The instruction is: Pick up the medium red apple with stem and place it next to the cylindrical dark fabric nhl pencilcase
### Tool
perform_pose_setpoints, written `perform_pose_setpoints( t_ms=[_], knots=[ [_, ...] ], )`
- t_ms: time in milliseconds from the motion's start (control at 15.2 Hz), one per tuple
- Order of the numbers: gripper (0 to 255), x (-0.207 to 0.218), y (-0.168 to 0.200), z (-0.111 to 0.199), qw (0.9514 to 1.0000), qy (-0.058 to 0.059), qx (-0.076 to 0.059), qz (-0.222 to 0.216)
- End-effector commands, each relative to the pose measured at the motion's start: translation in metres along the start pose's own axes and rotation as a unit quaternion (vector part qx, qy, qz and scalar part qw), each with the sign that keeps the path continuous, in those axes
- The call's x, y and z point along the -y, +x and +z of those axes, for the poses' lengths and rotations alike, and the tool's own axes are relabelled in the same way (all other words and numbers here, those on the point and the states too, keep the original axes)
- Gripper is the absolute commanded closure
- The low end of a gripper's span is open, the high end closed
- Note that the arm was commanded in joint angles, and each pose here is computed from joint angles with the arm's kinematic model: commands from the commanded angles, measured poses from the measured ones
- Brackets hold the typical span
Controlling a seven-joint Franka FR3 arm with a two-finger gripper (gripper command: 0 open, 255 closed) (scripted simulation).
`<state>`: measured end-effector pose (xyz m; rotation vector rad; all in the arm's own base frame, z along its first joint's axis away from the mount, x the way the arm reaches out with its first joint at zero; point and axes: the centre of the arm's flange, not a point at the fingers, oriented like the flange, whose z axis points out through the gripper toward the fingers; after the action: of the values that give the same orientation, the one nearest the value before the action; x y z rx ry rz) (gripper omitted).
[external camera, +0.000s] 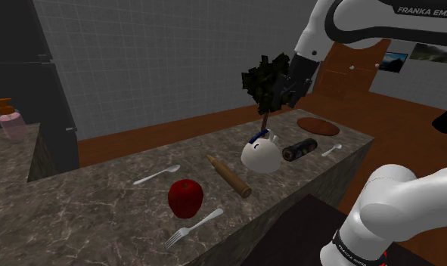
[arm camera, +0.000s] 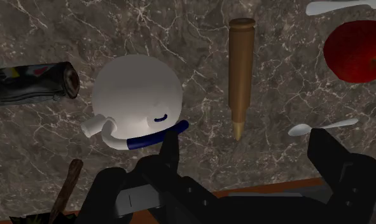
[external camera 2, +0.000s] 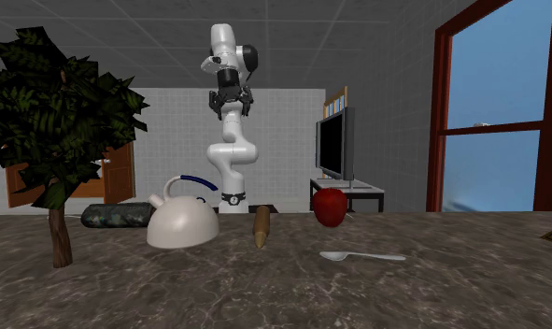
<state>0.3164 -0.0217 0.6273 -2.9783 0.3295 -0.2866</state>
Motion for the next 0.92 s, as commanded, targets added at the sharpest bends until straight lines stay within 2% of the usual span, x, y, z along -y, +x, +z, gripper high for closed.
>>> perform_pose_setpoints(
  t_ms=[0, 396, 858],
  knots=[
    [0, 0.0, 0.0, 0.0, 1.0, 0.0, 0.0, 0.0],
    [0, 0.065, 0.032, 0.047, 0.9988, -0.01, 0.043, -0.022],
    [0, 0.141, 0.06, 0.106, 0.9942, -0.021, 0.094, -0.048]
  ],
)
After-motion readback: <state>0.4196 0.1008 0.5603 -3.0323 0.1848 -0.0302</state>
